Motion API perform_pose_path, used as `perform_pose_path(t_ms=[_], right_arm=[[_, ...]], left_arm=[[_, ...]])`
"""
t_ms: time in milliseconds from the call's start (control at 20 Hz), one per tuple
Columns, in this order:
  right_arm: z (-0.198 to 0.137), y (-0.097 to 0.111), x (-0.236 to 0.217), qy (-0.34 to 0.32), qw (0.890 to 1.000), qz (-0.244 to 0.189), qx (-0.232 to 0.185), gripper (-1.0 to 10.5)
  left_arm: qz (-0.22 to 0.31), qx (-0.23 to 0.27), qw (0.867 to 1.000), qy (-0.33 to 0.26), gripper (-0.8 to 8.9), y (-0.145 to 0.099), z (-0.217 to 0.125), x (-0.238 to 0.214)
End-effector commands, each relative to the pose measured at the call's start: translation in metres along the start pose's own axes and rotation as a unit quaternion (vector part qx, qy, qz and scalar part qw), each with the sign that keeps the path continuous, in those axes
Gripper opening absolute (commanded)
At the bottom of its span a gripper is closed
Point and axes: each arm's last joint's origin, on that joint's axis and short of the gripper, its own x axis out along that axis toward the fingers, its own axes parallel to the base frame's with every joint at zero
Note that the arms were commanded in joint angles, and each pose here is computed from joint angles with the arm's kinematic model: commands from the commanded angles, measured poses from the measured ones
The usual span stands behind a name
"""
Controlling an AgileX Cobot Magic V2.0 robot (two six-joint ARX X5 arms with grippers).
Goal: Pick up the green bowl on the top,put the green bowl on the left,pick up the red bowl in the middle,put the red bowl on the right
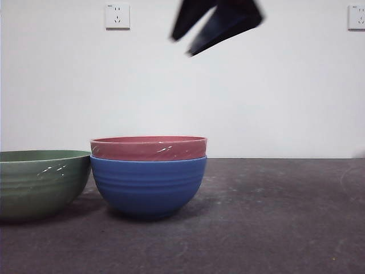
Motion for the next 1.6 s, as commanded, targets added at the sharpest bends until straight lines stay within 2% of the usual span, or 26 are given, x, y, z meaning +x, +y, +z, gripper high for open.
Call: perform_pose_path(t_ms=[50, 200, 300, 650, 750, 850, 1050, 1150, 1400, 1600], right_arm=[[0.014, 0.013, 0.033, 0.034, 0.998, 0.003, -0.054, 1.9], [0.015, 0.026, 0.07, 0.073, 0.994, 0.009, -0.085, 1.9], [0.01, 0.032, 0.092, 0.1, 0.991, 0.021, -0.092, 1.9], [0.001, 0.028, 0.124, 0.137, 0.986, 0.029, -0.09, 1.9], [0.0, 0.028, 0.126, 0.14, 0.985, 0.03, -0.093, 1.7], [0.0, 0.028, 0.127, 0.14, 0.985, 0.031, -0.096, 0.7], [-0.001, 0.028, 0.127, 0.141, 0.985, 0.032, -0.099, 0.6], [-0.001, 0.028, 0.127, 0.142, 0.984, 0.032, -0.1, -0.2], [-0.001, 0.028, 0.128, 0.142, 0.984, 0.03, -0.103, -0.2], [0.004, 0.028, 0.119, 0.13, 0.985, -0.009, -0.112, -0.2]], left_arm=[[0.004, 0.001, 1.0, 0.007, 3.77, 0.003, -0.003, -0.001], [0.005, -0.001, 1.0, 0.011, 3.77, 0.004, -0.004, -0.001], [0.004, -0.001, 1.0, 0.01, 3.77, 0.004, -0.004, -0.001], [0.004, -0.001, 1.0, 0.01, 3.77, 0.004, -0.004, 0.0], [0.005, -0.001, 1.0, 0.01, 3.77, 0.004, -0.004, 0.0], [0.004, 0.0, 1.0, 0.009, 3.77, 0.004, -0.004, 0.0], [0.004, -0.001, 1.0, 0.01, 3.77, 0.004, -0.004, 0.0], [0.005, -0.001, 1.0, 0.01, 3.77, 0.004, -0.004, 0.0], [0.004, 0.0, 1.0, 0.009, 3.77, 0.004, -0.004, 0.0], [0.005, 0.002, 1.0, 0.002, 3.77, 0.004, -0.002, 0.0]])
